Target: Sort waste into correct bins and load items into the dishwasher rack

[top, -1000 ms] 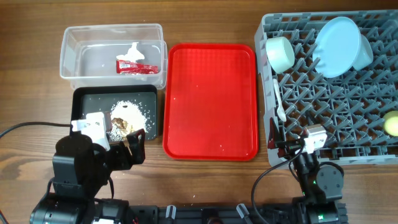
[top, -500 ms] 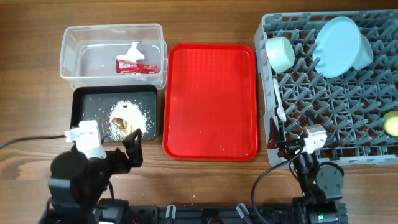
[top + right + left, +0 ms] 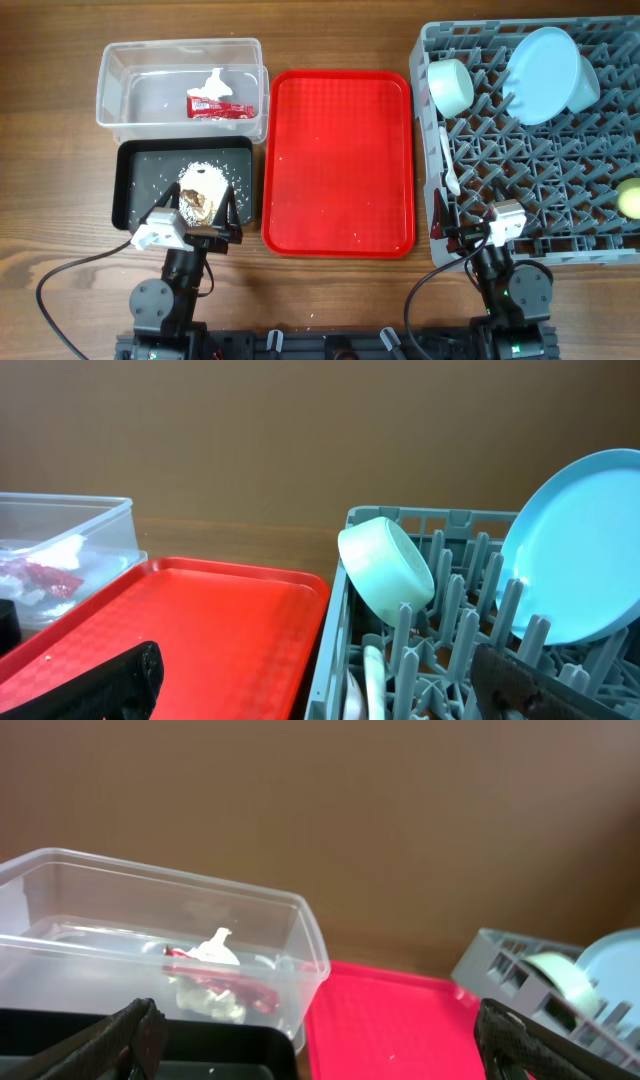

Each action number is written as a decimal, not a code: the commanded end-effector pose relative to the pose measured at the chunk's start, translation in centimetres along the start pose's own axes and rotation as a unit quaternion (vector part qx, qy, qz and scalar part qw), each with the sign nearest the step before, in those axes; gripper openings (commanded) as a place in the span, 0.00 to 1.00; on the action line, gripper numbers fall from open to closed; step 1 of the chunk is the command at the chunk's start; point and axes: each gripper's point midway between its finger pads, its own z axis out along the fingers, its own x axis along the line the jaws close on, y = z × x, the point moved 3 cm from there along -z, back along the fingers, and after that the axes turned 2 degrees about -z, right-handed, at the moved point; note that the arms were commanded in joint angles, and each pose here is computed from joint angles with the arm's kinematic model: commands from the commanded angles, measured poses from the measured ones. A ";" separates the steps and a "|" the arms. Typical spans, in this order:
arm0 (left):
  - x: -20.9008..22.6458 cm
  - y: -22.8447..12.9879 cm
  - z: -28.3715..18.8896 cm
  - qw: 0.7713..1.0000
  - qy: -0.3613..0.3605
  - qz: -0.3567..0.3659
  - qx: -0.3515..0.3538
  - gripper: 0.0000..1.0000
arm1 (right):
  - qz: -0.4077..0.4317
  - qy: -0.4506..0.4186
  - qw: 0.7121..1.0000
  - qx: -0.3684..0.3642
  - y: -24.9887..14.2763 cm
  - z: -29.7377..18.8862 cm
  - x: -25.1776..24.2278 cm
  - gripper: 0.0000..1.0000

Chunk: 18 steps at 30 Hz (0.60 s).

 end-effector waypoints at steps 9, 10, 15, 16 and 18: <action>0.5 -2.9 -0.2 0.997 0.001 0.037 0.063 1.00 | -0.004 -0.009 1.000 -0.004 0.2 0.0 -0.3 1.00; 0.5 -2.9 -0.2 0.997 0.001 0.037 0.063 1.00 | -0.003 -0.009 1.000 -0.005 0.2 -0.1 -0.3 1.00; 0.5 -2.9 -0.2 0.997 0.001 0.037 0.063 1.00 | -0.004 -0.009 1.000 -0.004 0.2 0.0 -0.3 1.00; 0.5 -2.9 -0.2 0.997 0.001 0.037 0.063 1.00 | -0.003 -0.009 1.000 -0.004 0.2 0.0 -0.3 1.00; 0.5 -2.9 -0.2 0.997 0.001 0.037 0.063 1.00 | -0.003 -0.009 1.000 -0.005 0.2 -0.1 -0.3 1.00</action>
